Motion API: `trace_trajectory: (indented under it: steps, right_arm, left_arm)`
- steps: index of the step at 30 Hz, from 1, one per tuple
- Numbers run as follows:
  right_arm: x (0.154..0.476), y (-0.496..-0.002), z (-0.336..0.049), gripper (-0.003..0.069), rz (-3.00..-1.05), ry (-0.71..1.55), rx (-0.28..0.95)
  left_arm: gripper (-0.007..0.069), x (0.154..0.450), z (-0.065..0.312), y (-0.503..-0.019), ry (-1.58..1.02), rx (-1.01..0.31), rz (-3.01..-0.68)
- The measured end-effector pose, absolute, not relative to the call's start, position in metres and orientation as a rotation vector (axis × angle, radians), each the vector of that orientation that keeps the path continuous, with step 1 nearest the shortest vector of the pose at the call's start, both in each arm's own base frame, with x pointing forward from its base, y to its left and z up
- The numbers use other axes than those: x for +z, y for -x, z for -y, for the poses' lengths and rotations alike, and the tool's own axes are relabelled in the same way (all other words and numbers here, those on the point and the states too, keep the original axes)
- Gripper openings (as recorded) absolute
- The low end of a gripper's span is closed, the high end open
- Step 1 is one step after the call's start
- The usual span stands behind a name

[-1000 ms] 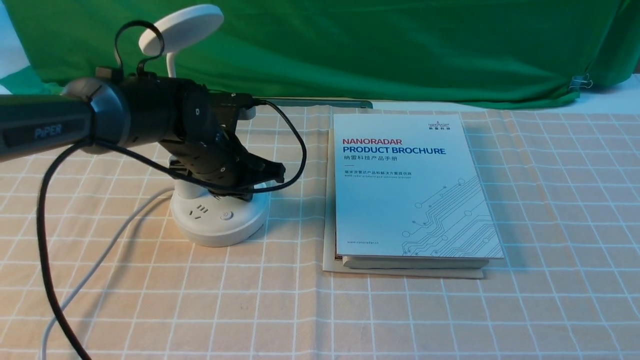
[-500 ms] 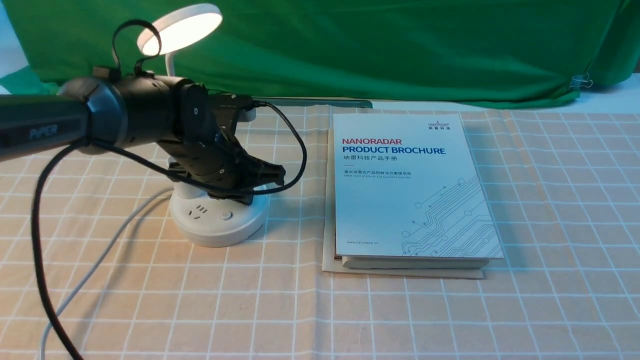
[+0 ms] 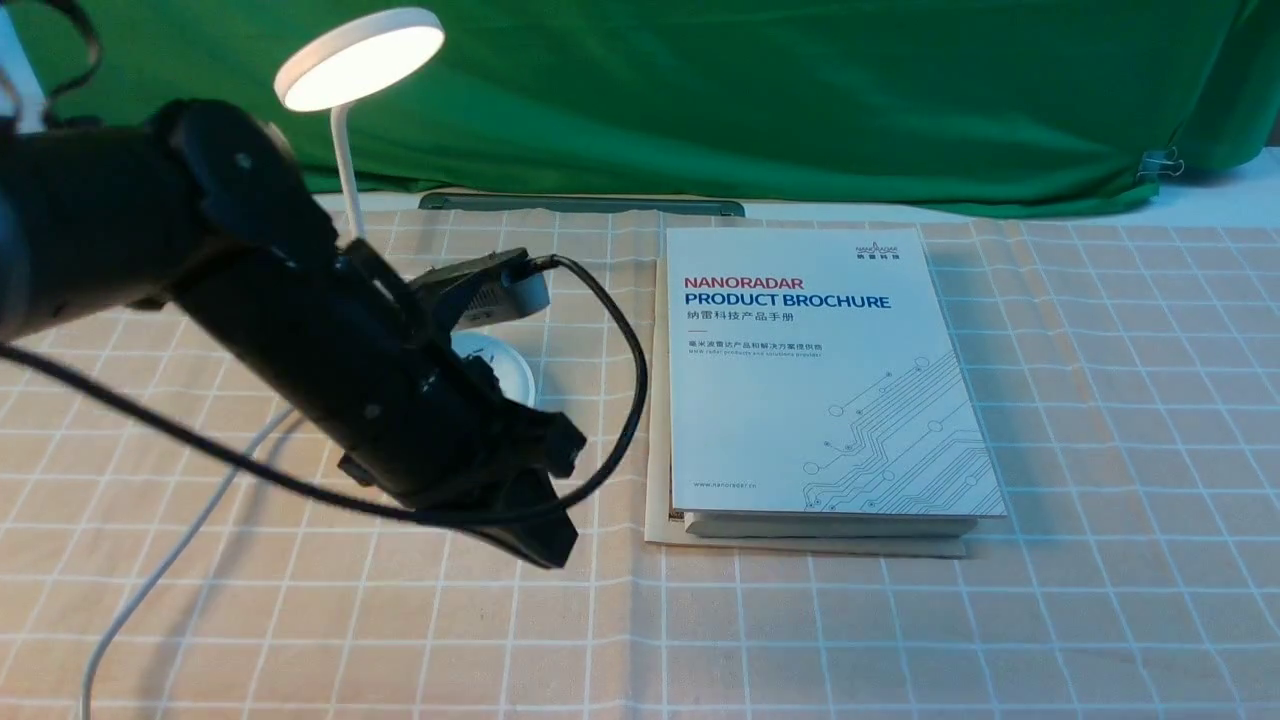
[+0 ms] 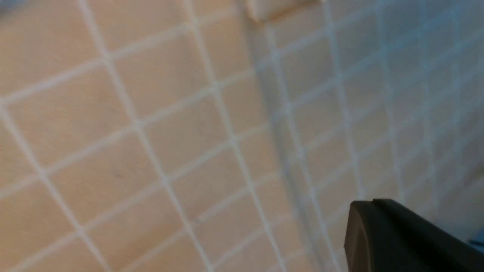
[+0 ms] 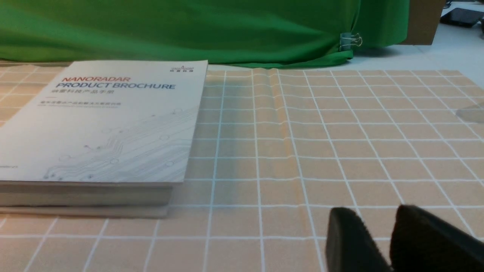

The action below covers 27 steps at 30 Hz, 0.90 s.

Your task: Turn on the table lamp on the light coffee tablecloth with your hand.

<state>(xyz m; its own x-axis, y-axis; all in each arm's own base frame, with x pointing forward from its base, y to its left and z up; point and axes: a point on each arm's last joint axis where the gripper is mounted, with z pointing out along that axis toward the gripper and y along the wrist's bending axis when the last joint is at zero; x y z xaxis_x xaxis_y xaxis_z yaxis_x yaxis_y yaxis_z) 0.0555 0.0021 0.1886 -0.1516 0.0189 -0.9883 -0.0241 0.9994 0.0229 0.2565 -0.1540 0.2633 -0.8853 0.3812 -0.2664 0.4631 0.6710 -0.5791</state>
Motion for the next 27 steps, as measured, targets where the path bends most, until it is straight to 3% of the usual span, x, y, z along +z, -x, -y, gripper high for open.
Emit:
trace_trajectory:
  steps: [5,10,14,16,17,18,21,27]
  right_arm:
    - [0.189,-0.056,-0.002,0.0239,-1.723,0.004,0.038]
    - [0.189,-0.056,-0.002,0.0239,-1.723,0.004,0.038]
    - [0.189,-0.056,-0.002,0.0238,-1.723,0.004,0.038]
    - [0.189,-0.056,-0.002,0.0238,-1.723,0.004,0.038]
    - [0.189,-0.056,-0.002,0.0238,-1.723,0.004,0.038]
    - [0.189,-0.056,-0.002,0.0238,-1.723,0.004,0.038]
    - [0.189,-0.056,-0.002,0.0238,-1.723,0.004,0.038]
    - [0.189,-0.056,-0.002,0.0238,-1.723,0.004,0.038]
  left_arm:
    - [0.0001,0.325,0.141,-0.188,-0.866,-1.168,-2.358]
    - [0.0001,0.374,0.121,-0.135,-0.914,-1.047,-1.889]
    - [0.0001,0.392,0.1,-0.106,-0.815,-0.837,-1.636]
    - [0.0001,0.39,0.078,-0.091,-0.741,-0.577,-1.516]
    - [0.0001,0.391,0.078,-0.089,-0.742,-0.574,-1.507]
    - [0.0001,0.382,0.066,-0.083,-0.74,-0.391,-1.463]
    - [0.0001,0.364,0.053,-0.075,-0.817,-0.151,-1.429]
    - [0.0001,0.323,0.043,-0.074,-1.013,0.128,-1.461]
